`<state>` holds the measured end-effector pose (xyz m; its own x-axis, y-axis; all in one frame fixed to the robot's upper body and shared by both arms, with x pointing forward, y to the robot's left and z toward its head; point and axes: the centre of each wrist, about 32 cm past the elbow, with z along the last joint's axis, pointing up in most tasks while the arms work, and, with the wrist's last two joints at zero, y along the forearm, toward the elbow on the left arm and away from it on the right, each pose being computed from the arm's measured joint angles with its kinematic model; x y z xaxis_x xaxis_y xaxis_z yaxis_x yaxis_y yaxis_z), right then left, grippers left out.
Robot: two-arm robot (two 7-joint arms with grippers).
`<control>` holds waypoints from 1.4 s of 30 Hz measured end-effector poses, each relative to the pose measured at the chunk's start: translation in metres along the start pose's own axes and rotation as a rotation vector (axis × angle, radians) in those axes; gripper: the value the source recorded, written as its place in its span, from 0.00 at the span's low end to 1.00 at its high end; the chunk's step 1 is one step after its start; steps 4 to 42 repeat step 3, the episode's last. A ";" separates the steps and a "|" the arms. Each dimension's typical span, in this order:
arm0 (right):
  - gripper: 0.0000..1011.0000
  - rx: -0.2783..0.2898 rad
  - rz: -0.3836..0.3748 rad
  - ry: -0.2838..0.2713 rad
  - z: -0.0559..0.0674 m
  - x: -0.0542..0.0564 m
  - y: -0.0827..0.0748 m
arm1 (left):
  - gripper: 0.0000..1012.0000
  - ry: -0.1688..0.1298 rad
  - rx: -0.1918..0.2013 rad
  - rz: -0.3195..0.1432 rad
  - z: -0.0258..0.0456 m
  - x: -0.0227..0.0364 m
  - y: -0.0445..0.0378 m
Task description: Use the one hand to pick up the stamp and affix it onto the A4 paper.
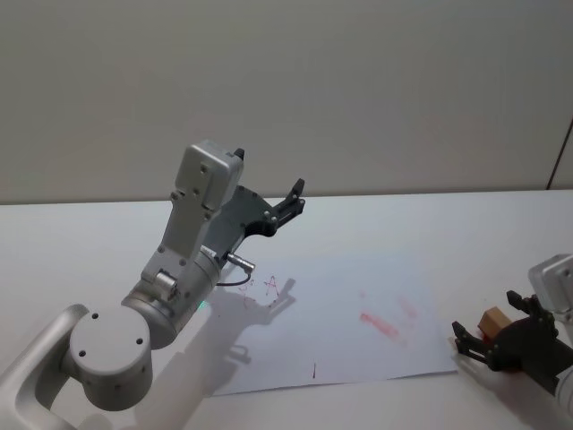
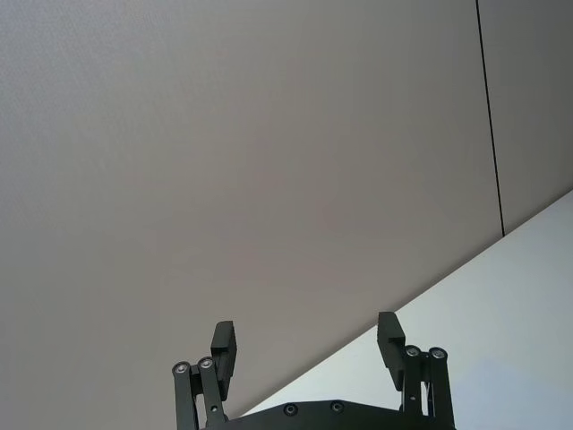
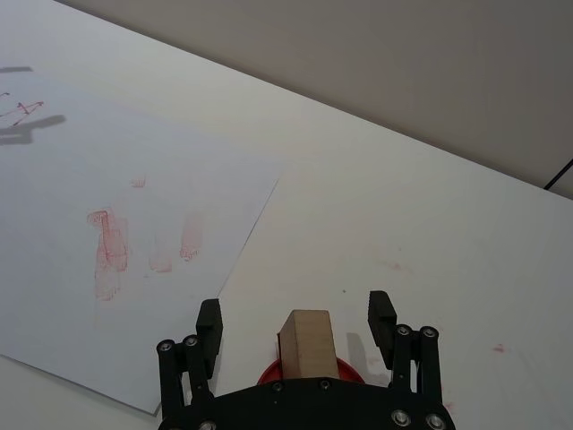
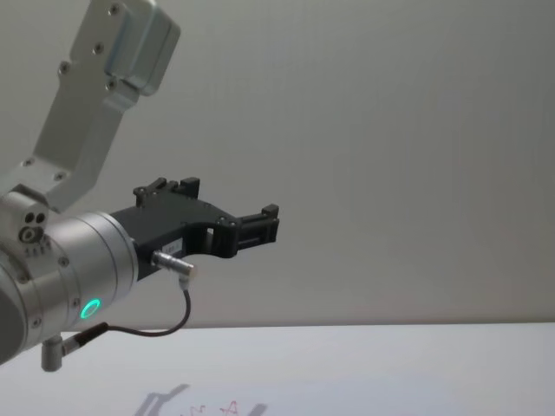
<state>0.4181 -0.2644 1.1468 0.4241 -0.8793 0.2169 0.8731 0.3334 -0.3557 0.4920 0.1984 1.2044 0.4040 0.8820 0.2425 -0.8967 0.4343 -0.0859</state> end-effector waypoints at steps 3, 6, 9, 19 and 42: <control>0.99 0.000 0.000 0.000 0.000 0.000 0.000 | 0.99 0.000 0.000 0.000 0.0000 0.0000 0.0000; 0.99 0.000 0.000 0.000 0.000 0.000 0.000 | 0.99 0.000 0.000 0.000 0.0000 0.0000 0.0000; 0.99 0.000 0.000 0.000 0.000 0.000 0.000 | 0.99 0.000 0.000 0.000 0.0000 0.0000 0.0000; 0.99 0.000 0.000 0.000 0.000 0.000 0.000 | 0.99 0.000 0.000 0.000 0.0000 0.0000 0.0000; 0.99 0.000 0.000 0.000 0.000 0.000 0.000 | 0.99 0.000 0.000 0.000 0.0000 0.0000 0.0000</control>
